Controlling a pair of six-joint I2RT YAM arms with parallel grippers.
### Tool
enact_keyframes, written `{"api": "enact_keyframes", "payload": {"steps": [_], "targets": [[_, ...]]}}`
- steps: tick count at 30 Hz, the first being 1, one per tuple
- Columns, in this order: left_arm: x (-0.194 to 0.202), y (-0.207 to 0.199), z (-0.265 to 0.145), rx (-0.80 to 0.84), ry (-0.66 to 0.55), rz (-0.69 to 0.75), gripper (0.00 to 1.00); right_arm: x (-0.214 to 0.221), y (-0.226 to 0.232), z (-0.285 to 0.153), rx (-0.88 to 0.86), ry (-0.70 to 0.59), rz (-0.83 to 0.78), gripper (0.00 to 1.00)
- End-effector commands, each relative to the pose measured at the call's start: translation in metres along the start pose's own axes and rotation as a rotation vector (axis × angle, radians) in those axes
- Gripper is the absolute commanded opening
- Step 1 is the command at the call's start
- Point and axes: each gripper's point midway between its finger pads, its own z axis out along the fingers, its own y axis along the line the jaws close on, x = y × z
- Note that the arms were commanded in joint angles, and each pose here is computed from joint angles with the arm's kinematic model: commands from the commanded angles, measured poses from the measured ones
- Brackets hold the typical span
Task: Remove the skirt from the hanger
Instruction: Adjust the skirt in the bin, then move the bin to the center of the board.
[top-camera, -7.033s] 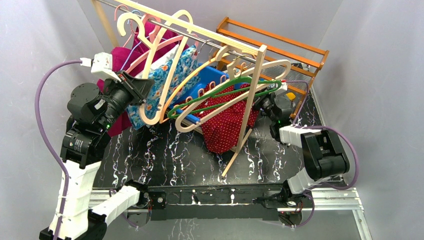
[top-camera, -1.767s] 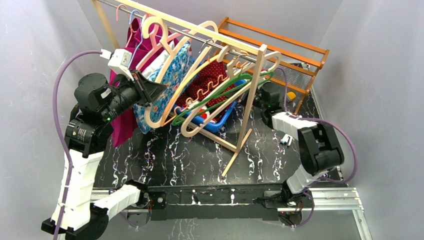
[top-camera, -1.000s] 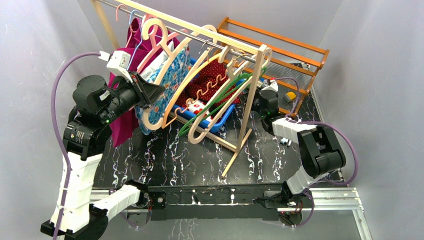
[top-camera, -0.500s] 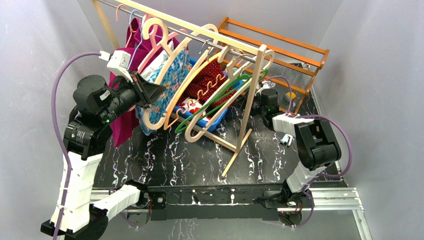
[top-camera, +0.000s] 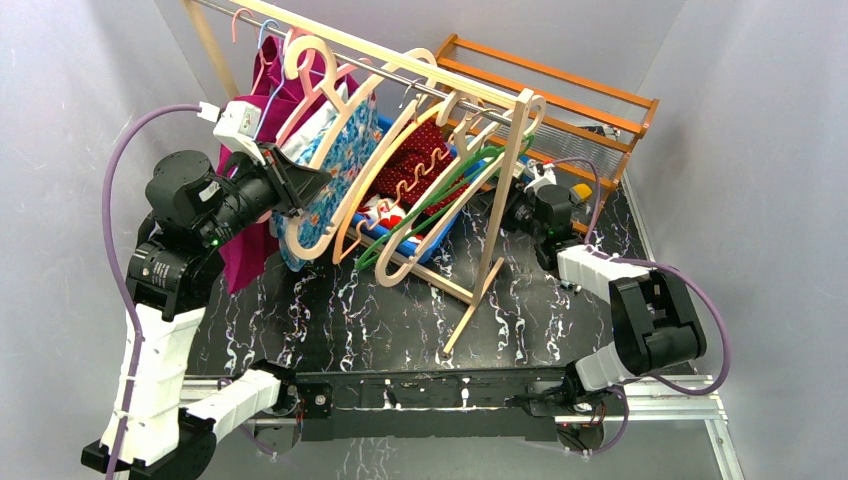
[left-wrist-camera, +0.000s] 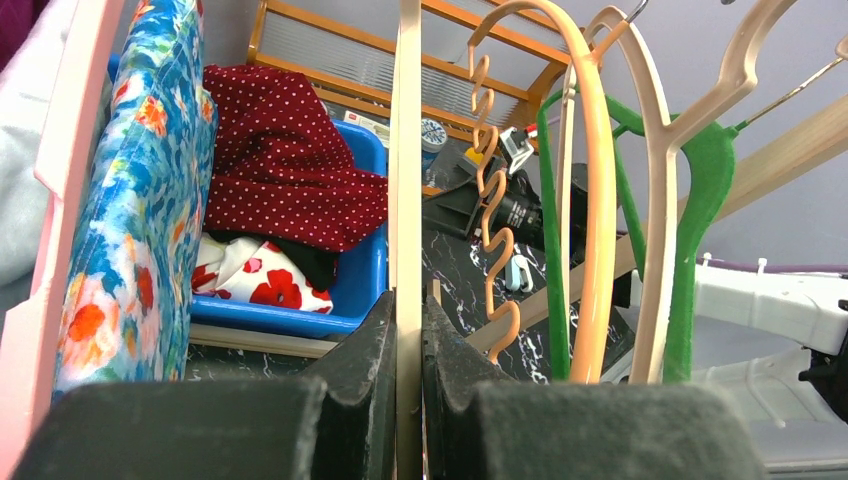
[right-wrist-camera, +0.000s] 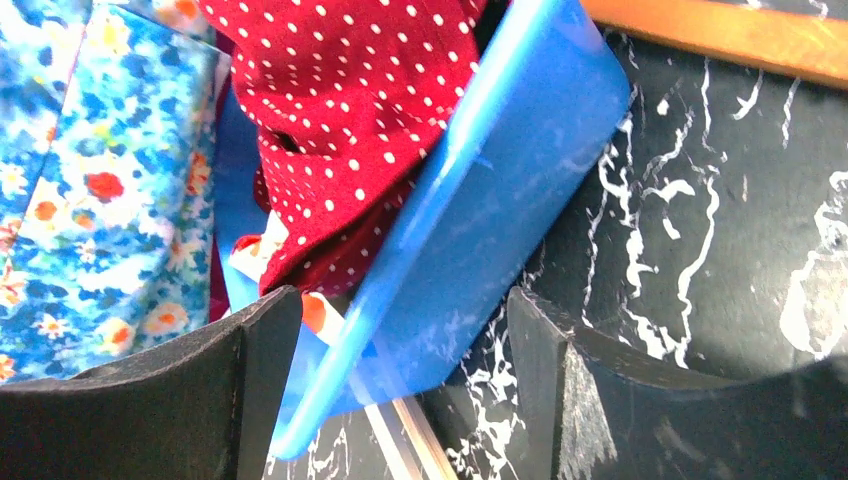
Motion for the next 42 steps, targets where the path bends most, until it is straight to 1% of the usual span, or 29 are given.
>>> {"api": "enact_keyframes", "payload": {"steps": [1,3,6,12,15,16,18,20,22,24,25,27,28,30,32,33,35,37,39,42], "targets": [[-0.016,-0.013,-0.009,0.043,-0.059,0.025,0.00,-0.016,0.019,0.016,-0.037,-0.015,-0.056,0.84],[-0.017,-0.014,-0.010,0.048,-0.063,0.022,0.00,-0.013,0.012,0.026,-0.007,0.003,-0.055,0.84],[-0.018,-0.016,-0.012,0.052,-0.069,0.020,0.00,-0.011,0.006,0.038,0.005,-0.007,-0.034,0.83],[-0.021,-0.017,-0.015,0.047,-0.073,0.024,0.00,0.011,-0.013,0.079,0.089,0.019,-0.052,0.79],[-0.021,-0.017,-0.016,0.046,-0.073,0.025,0.00,0.015,-0.034,0.090,0.209,-0.004,-0.038,0.74],[-0.021,-0.017,-0.017,0.046,-0.075,0.025,0.00,0.014,-0.042,0.090,0.256,-0.014,-0.021,0.70],[-0.022,-0.017,-0.019,0.041,-0.077,0.028,0.00,0.013,-0.056,0.088,0.333,-0.030,-0.009,0.62],[-0.023,-0.017,-0.020,0.036,-0.077,0.030,0.00,0.010,-0.069,0.079,0.412,-0.052,-0.015,0.47],[-0.023,-0.016,-0.021,0.032,-0.077,0.034,0.00,0.006,-0.079,0.063,0.486,-0.088,0.008,0.43],[-0.023,-0.015,-0.021,0.026,-0.078,0.036,0.00,0.002,-0.079,0.044,0.504,-0.103,-0.009,0.38],[-0.023,-0.015,-0.021,0.026,-0.078,0.037,0.00,0.000,-0.078,0.034,0.513,-0.097,-0.035,0.37],[-0.023,-0.015,-0.020,0.026,-0.075,0.039,0.00,-0.001,-0.090,0.009,0.582,-0.061,-0.083,0.36],[-0.023,-0.015,-0.020,0.026,-0.076,0.041,0.00,0.000,-0.097,-0.005,0.608,-0.039,-0.098,0.36],[-0.022,-0.014,-0.018,0.027,-0.072,0.041,0.00,0.002,-0.104,-0.027,0.607,0.002,-0.143,0.36],[-0.021,-0.014,-0.016,0.032,-0.070,0.041,0.00,0.003,-0.102,-0.045,0.598,0.028,-0.184,0.38],[-0.021,-0.014,-0.014,0.036,-0.068,0.040,0.00,0.003,-0.096,-0.049,0.571,0.040,-0.211,0.41],[-0.021,-0.014,-0.010,0.042,-0.070,0.037,0.00,0.001,-0.081,-0.052,0.508,0.071,-0.268,0.51],[-0.020,-0.014,-0.008,0.051,-0.070,0.032,0.00,-0.007,-0.074,-0.058,0.524,0.098,-0.301,0.65],[-0.020,-0.015,-0.006,0.057,-0.066,0.029,0.00,-0.022,-0.069,-0.068,0.555,0.098,-0.318,0.72],[-0.019,-0.015,-0.006,0.056,-0.066,0.029,0.00,-0.048,-0.054,-0.085,0.556,0.042,-0.348,0.80]]}}
